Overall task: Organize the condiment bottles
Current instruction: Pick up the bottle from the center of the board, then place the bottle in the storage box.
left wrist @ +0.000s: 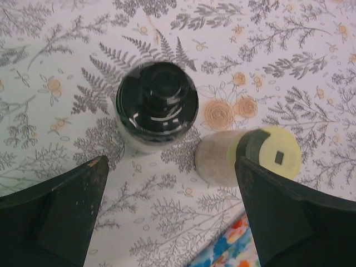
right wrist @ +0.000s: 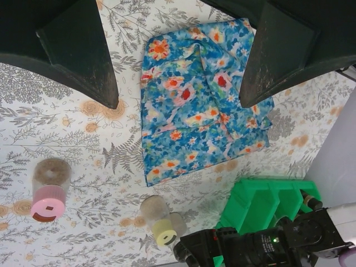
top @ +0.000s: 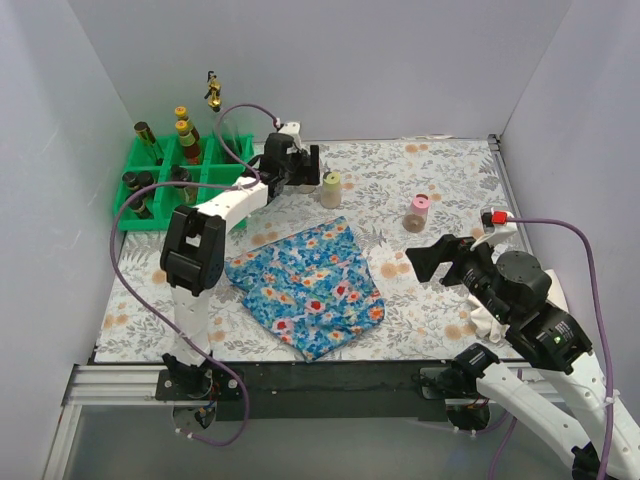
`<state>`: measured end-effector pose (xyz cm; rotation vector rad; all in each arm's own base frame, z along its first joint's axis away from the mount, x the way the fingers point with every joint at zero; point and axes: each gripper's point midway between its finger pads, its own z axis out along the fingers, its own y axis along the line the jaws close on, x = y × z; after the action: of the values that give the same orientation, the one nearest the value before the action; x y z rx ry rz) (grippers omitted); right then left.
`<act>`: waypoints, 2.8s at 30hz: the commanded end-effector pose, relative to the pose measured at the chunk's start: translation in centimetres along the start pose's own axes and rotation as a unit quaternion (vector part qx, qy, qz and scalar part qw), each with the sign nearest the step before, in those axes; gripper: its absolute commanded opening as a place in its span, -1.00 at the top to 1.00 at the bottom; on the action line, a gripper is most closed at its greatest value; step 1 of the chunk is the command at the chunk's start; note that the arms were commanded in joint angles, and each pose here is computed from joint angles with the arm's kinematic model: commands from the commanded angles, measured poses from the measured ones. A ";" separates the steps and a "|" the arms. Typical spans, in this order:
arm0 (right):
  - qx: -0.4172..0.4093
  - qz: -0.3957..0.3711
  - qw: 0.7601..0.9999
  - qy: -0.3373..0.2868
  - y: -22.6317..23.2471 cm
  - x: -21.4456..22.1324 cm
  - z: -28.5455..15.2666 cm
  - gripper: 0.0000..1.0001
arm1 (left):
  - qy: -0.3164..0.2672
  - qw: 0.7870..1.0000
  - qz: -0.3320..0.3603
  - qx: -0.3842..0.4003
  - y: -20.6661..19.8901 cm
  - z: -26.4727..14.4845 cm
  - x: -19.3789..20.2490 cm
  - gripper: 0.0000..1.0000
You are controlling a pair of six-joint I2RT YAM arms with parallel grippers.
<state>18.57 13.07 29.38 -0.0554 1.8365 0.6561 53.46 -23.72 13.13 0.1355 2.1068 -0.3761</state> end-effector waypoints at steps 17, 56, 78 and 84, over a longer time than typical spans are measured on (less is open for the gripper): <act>-0.020 -0.014 0.999 -0.040 1.3 -2.5 1.0 -0.97 | -0.043 0.997 0.058 -0.038 1.3 4.1 -3.5 -0.78; -0.064 0.036 0.997 -0.032 2.5 -1.6 -1.1 -0.96 | -0.154 0.975 0.056 -0.150 4.9 -16.6 -13.2 1.00; -0.072 0.039 0.996 -0.039 2.6 -1.5 -1.1 -0.97 | -0.218 0.887 -0.107 -0.393 28.0 -23.8 -7.6 1.00; -0.074 0.038 0.996 -0.034 2.7 -1.1 -0.7 -0.97 | -0.232 0.881 -0.115 -0.397 29.7 -21.4 -7.4 1.00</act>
<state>16.98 14.31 30.55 -0.0612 1.7758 0.8203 45.17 11.00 19.86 -0.6035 1.8312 0.3457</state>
